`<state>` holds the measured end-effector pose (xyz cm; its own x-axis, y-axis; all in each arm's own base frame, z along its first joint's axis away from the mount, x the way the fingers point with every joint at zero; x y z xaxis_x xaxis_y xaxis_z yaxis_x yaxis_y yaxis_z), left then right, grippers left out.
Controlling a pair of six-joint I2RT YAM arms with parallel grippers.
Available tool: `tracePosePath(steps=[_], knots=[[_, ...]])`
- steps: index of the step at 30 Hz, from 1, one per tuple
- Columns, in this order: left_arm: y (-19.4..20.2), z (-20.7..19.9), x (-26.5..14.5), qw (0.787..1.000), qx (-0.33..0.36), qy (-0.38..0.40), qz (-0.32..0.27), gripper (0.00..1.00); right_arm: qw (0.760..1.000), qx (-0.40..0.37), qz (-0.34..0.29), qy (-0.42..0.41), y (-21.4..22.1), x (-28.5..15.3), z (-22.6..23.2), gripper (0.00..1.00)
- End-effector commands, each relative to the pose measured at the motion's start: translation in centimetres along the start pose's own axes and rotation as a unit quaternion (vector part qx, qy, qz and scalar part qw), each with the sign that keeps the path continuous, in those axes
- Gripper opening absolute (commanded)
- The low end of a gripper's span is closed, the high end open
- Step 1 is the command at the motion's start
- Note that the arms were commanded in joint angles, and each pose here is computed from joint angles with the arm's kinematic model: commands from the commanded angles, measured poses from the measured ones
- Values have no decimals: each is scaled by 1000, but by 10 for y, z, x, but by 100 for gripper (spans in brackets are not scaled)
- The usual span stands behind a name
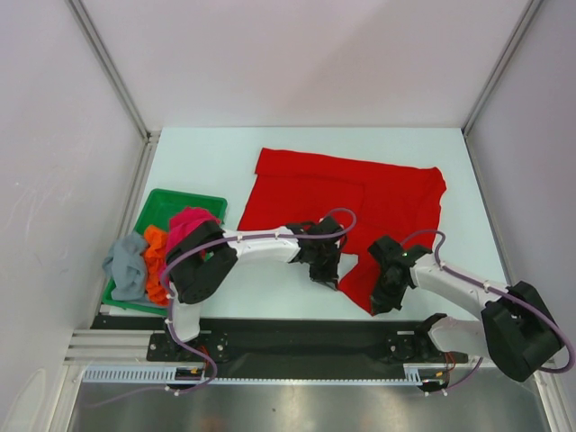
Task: Fold and stack the t-shirts
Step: Fold the tshirt
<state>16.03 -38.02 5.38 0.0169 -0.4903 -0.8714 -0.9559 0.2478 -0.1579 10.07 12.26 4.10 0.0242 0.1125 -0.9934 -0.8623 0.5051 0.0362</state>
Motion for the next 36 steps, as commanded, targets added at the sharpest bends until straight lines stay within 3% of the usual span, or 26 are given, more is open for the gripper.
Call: tracePosePath(steps=[1,3,6,7,10,16,18,22,30,36], knots=[[-5,-8,-15,1000,12,25,-15,0,1000,7,-23,8,-7,-5,-2,0],[-4,-8,-16,999,17,29,-15,1,999,13,-34,7,-9,-17,-6,0],[-10,-9,-26,998,25,36,-40,33,999,31,-44,9,-17,-35,-11,0],[-18,-4,-37,997,19,41,-60,50,998,40,-44,6,-21,-40,-14,0],[-45,23,-66,994,-12,33,-101,66,998,43,-55,1,-29,-51,-15,0],[-96,110,-128,977,-90,-26,-191,63,997,49,-61,-5,-45,-78,-17,0],[-99,143,-136,970,-124,-76,-197,63,996,53,-65,-9,-50,-86,-16,0],[-108,211,-145,951,-198,-136,-197,53,996,57,-65,2,-51,-101,-22,0],[-116,256,-143,915,-243,-250,-204,54,995,83,-50,12,-52,-99,-34,0],[-128,267,-139,907,-249,-275,-198,51,994,91,-56,19,-62,-104,-35,0]])
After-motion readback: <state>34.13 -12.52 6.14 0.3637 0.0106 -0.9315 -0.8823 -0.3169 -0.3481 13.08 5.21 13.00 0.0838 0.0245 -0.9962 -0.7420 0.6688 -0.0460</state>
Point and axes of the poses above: each gripper's point midway between its finger pads, its own x axis out along the fingers, its own z axis along the line the jaws close on, y = z × x, the point moved 3 cm from there along -x, back along the fingers, and after that the axes turned 4 degrees about x, right-handed, at the moved point
